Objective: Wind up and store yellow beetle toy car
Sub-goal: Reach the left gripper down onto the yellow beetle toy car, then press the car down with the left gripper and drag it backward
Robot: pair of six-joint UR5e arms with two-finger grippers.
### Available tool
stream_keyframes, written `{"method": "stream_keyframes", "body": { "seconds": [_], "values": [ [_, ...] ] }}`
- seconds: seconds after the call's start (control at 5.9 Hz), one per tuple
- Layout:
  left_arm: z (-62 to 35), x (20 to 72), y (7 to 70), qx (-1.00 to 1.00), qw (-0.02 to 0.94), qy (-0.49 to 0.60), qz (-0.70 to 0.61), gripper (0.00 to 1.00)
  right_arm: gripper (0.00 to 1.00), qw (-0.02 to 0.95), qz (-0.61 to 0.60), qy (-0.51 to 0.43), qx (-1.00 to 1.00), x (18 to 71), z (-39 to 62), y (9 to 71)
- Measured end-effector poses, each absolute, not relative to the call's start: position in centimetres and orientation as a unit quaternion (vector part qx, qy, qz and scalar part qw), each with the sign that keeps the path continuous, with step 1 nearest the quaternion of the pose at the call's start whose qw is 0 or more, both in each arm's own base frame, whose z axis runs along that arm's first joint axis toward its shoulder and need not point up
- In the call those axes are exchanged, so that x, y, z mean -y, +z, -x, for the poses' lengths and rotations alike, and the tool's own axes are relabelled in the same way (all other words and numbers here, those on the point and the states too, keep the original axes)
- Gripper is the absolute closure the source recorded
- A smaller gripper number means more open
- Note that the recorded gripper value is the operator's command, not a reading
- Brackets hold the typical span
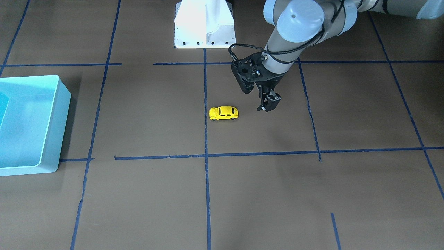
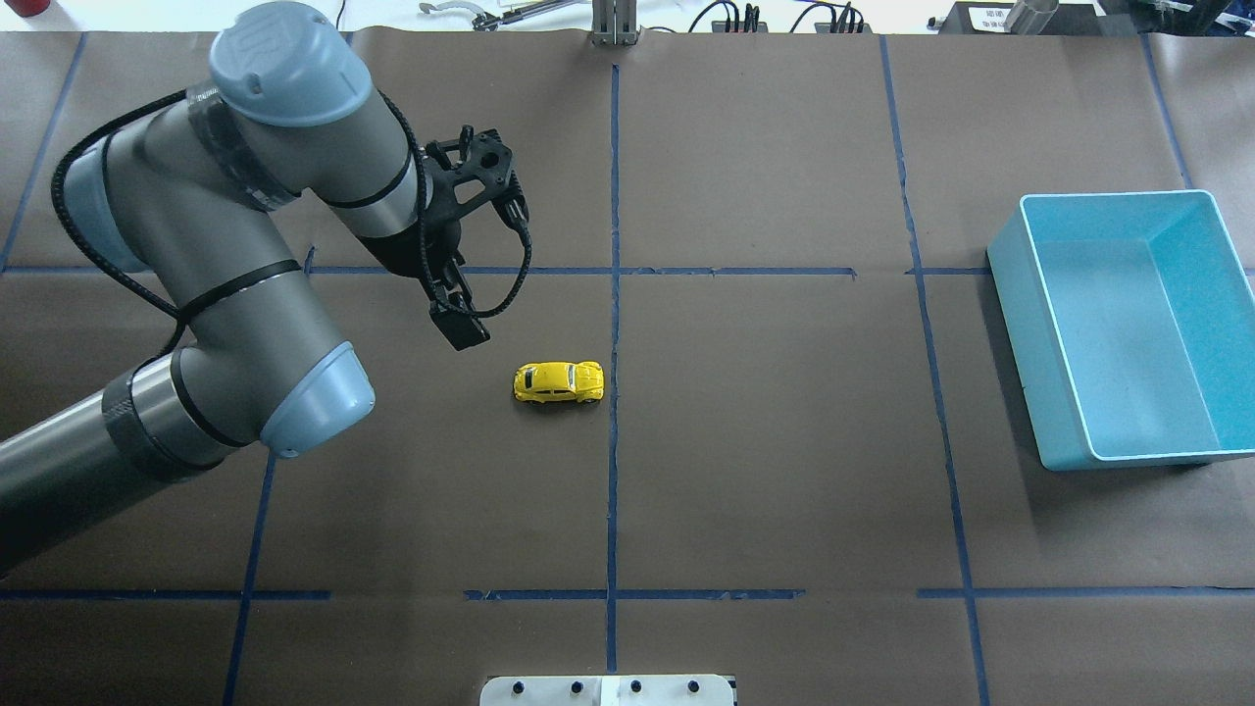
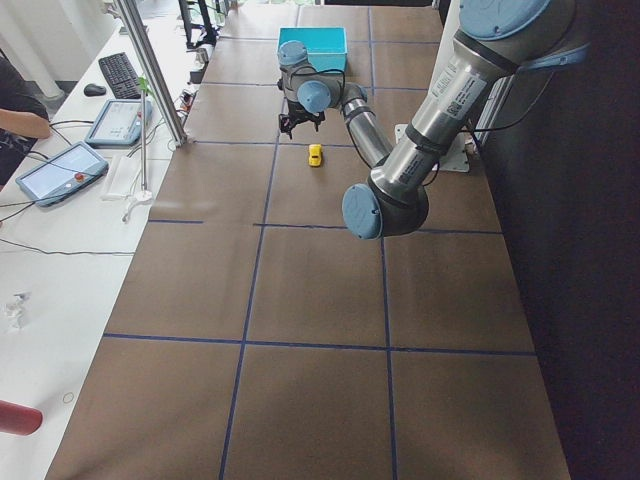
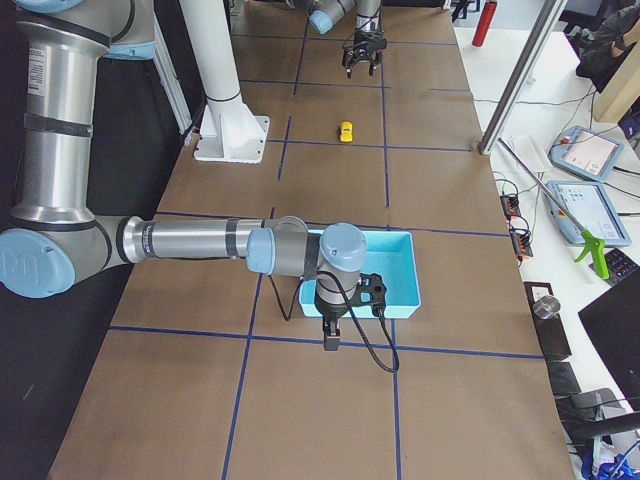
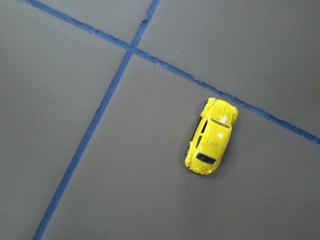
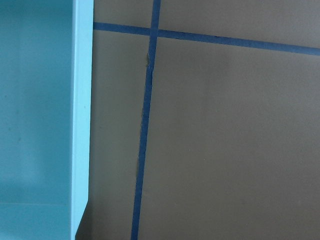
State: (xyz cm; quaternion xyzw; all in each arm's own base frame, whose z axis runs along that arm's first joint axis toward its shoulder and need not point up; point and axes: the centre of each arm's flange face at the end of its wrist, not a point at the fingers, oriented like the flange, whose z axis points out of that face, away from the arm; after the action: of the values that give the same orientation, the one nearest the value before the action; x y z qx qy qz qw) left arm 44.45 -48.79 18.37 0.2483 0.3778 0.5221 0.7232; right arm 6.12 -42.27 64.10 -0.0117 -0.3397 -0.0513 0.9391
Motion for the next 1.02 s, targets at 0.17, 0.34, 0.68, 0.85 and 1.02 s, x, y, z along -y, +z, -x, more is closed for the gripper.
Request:
{"method": "stream_keyframes", "body": {
  "seconds": [0.17,0.34,0.68,0.85,1.02],
  "values": [
    [-46.5,48.3,17.5,-0.368,0.706,0.552,-0.248,0.00,0.00,0.939,0.012,-0.051,0.340,42.3,-6.1,64.1],
    [-48.6,48.4,16.0,-0.354,0.693,0.574,-0.254,0.00,0.00,0.939,0.012,-0.051,0.340,42.3,-6.1,64.1],
    [-53.1,48.0,14.2,-0.300,0.678,0.613,-0.272,0.00,0.00,0.939,0.011,-0.052,0.340,42.4,-6.1,64.0],
    [-55.3,47.1,14.2,-0.275,0.674,0.628,-0.274,0.00,0.00,0.939,0.011,-0.052,0.340,42.4,-6.1,64.0],
    [-57.1,46.2,14.4,-0.257,0.673,0.637,-0.275,0.00,0.00,0.939,0.011,-0.052,0.340,42.3,-6.1,64.0]
  ]
}}
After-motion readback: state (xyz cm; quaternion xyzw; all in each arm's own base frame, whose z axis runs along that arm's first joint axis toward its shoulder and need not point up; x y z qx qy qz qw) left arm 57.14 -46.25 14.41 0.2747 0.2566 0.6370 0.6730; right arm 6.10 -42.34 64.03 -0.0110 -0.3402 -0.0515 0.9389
